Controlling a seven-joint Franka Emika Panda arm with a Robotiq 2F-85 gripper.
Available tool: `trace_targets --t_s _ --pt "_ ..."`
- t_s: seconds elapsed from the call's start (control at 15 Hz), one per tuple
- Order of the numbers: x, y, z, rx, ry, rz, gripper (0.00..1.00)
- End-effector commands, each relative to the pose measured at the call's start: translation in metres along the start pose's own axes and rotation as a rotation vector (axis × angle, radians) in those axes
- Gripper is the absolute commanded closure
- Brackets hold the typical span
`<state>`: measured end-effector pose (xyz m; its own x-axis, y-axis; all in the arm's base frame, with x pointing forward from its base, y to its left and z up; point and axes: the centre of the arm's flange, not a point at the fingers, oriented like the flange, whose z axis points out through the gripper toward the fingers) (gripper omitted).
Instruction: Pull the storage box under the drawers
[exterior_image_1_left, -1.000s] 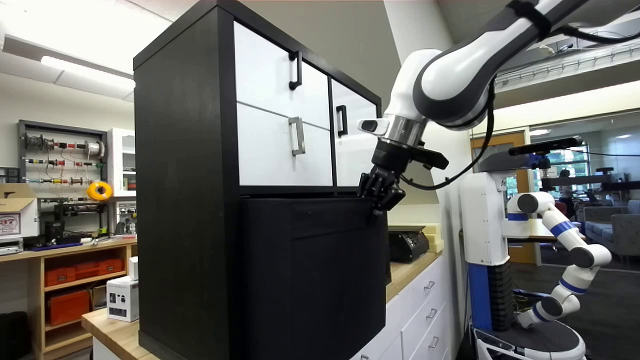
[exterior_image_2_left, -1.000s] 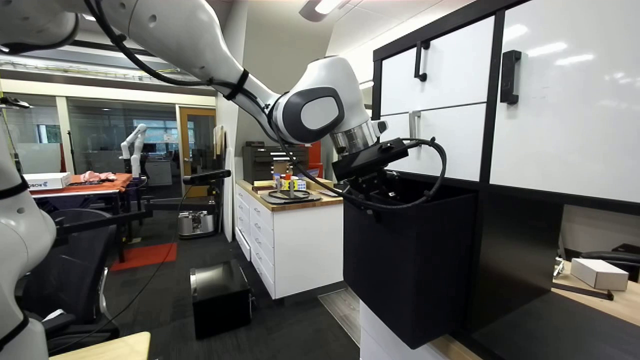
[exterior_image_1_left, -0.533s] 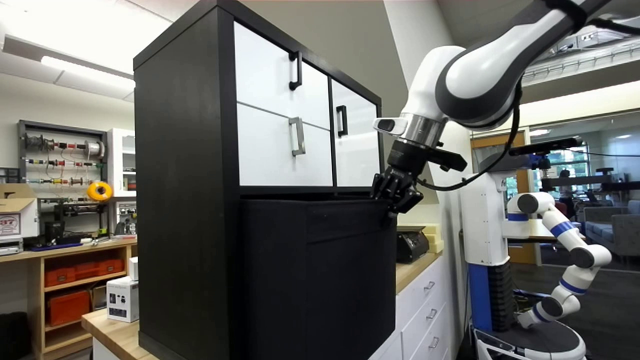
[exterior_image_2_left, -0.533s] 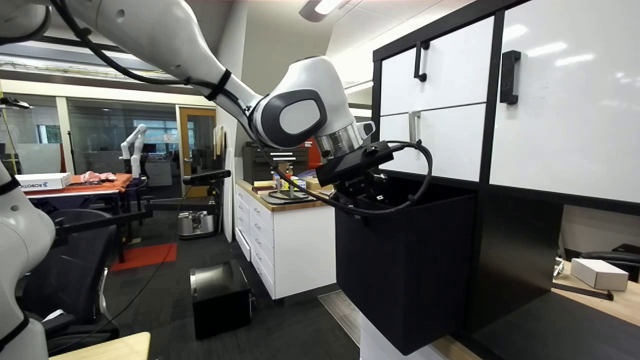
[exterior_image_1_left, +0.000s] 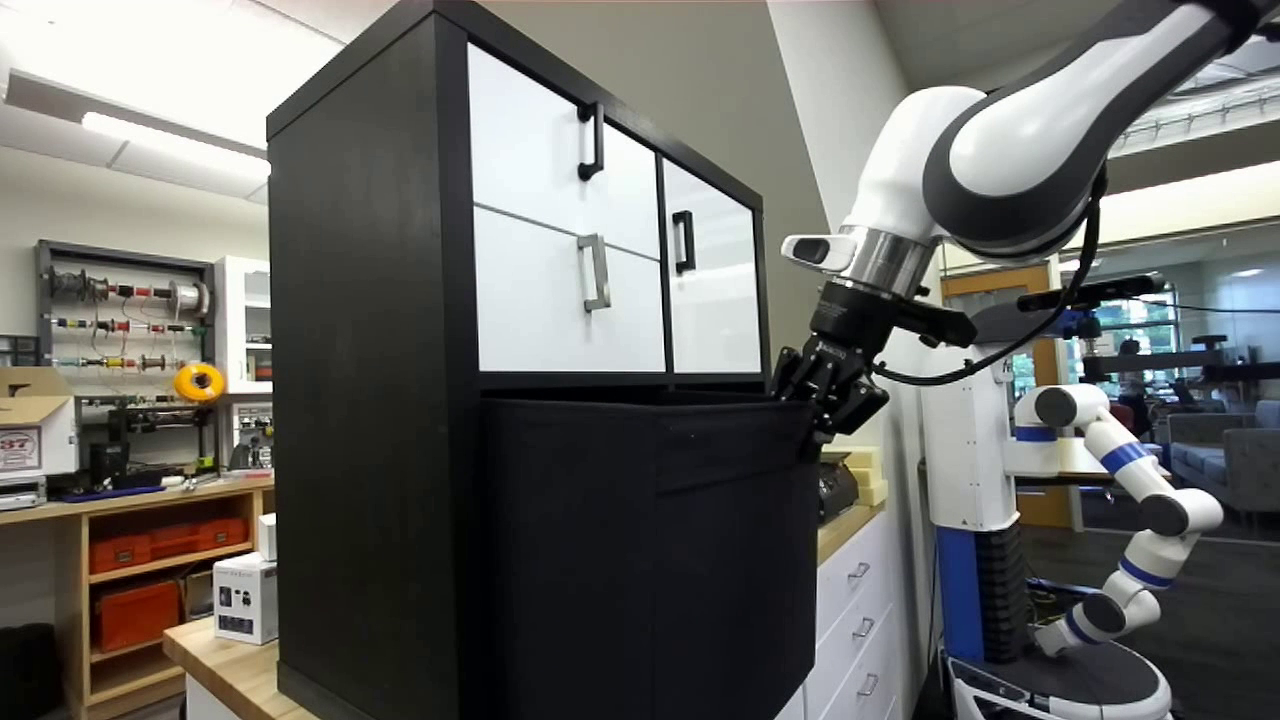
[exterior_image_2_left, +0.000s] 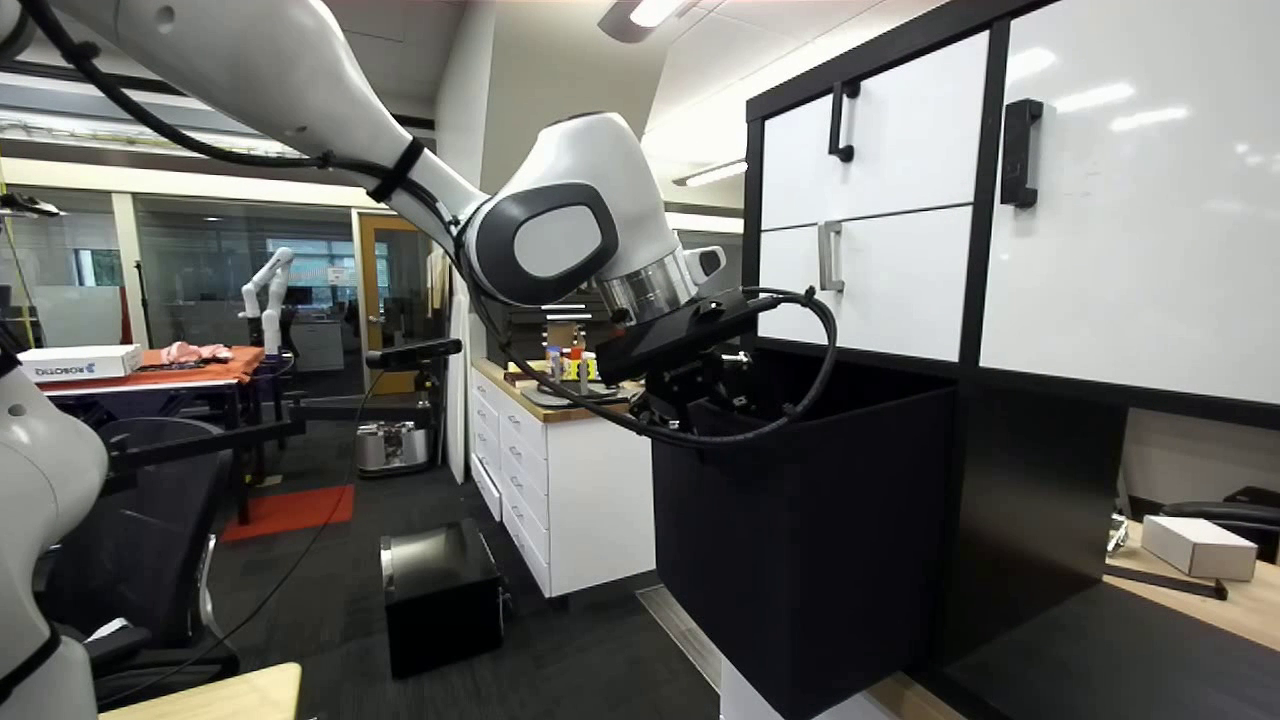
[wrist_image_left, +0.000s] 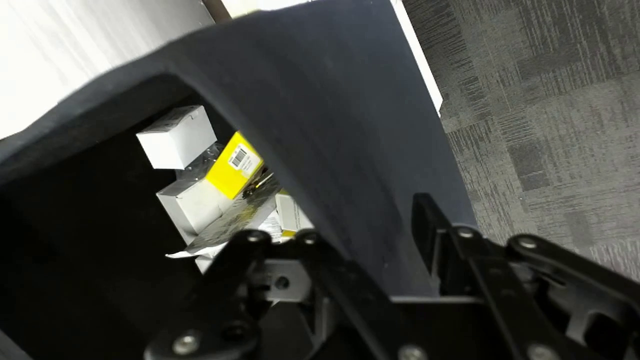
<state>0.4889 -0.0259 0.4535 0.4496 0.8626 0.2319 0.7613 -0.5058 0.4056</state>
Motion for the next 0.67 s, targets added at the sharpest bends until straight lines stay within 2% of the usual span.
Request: trace_targets --t_s 0.0,0.33,0.47,0.6 --pt "-0.008 -0.020 -0.001 0.024 -0.001 0.033 0.38" --pt "0.016 -0.010 -0.012 -0.015 0.032 -0.021 0.05" --pt "0.025 -0.007 -0.016 -0.029 0.032 -0.038 0.00" --pt "0.033 -0.002 -0.020 -0.038 0.038 -0.051 0.00"
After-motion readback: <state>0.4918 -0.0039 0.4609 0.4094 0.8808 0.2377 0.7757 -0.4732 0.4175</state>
